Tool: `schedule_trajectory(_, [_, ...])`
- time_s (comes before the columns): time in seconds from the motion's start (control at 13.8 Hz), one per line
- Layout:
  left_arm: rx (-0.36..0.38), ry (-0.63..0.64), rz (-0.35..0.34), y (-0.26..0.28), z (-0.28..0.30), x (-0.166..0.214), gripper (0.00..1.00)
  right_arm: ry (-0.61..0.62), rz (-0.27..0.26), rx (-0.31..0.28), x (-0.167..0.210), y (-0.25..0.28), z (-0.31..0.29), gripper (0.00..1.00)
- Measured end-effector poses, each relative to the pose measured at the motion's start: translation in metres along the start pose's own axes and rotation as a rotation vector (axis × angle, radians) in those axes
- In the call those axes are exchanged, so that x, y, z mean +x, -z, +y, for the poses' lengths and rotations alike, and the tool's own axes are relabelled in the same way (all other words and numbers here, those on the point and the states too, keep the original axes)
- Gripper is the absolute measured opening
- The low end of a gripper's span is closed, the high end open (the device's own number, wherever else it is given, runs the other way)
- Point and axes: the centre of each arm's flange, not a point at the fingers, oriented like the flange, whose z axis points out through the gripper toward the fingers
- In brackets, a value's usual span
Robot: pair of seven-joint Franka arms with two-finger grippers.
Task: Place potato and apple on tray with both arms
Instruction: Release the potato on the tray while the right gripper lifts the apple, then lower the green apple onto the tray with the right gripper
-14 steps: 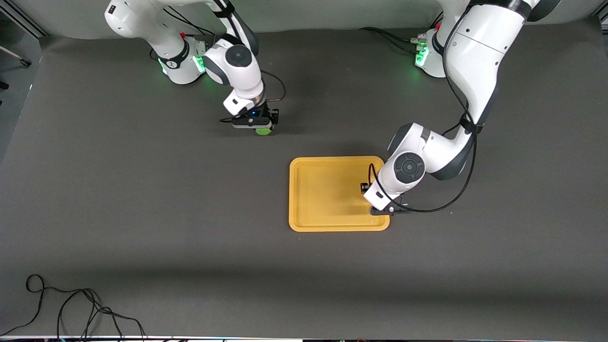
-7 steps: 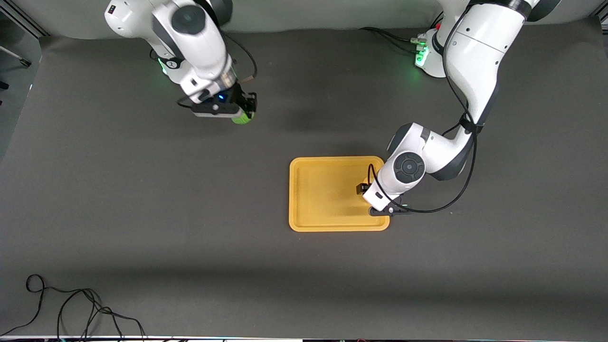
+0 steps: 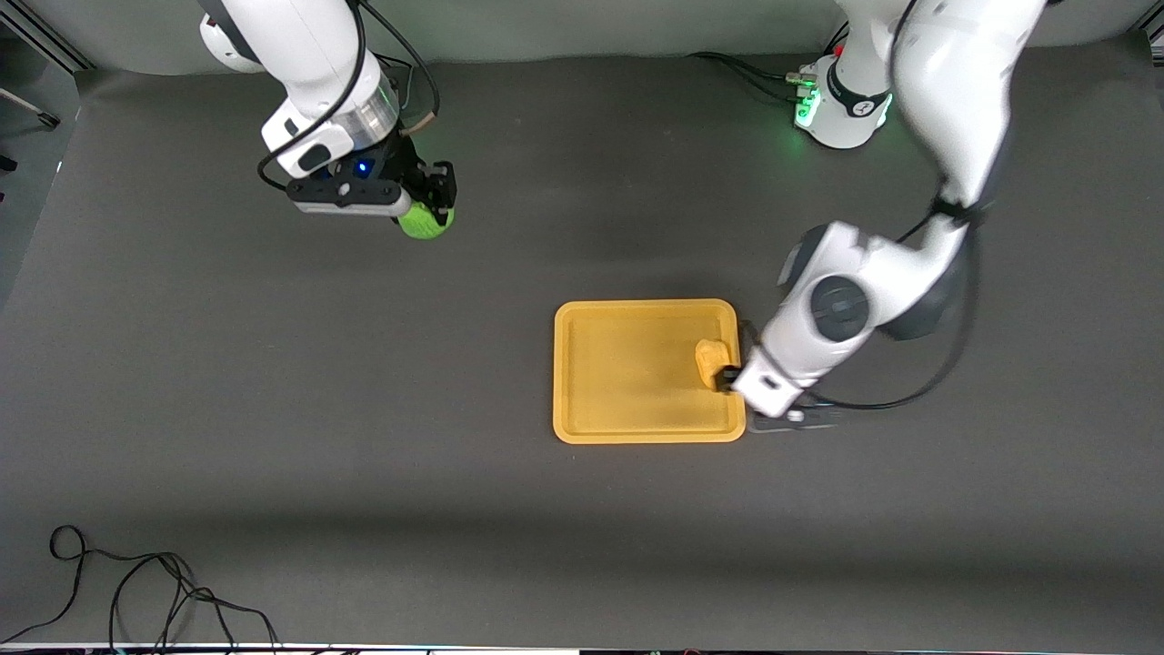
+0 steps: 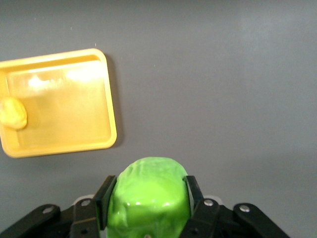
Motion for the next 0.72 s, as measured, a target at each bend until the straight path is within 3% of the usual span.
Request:
schedule_trajectory(0.43, [0.067, -0.18, 0.004, 0.152, -0.166, -0.003, 1.0, -0.04, 0.032, 0.006, 0.078, -0.027, -0.082, 0.61])
schedule_trajectory(0.72, [0.075, -0.307, 0.019, 0.185, -0.235, -0.016, 1.0, 0.043, 0.084, -0.022, 0.069, -0.073, -0.184, 0.61])
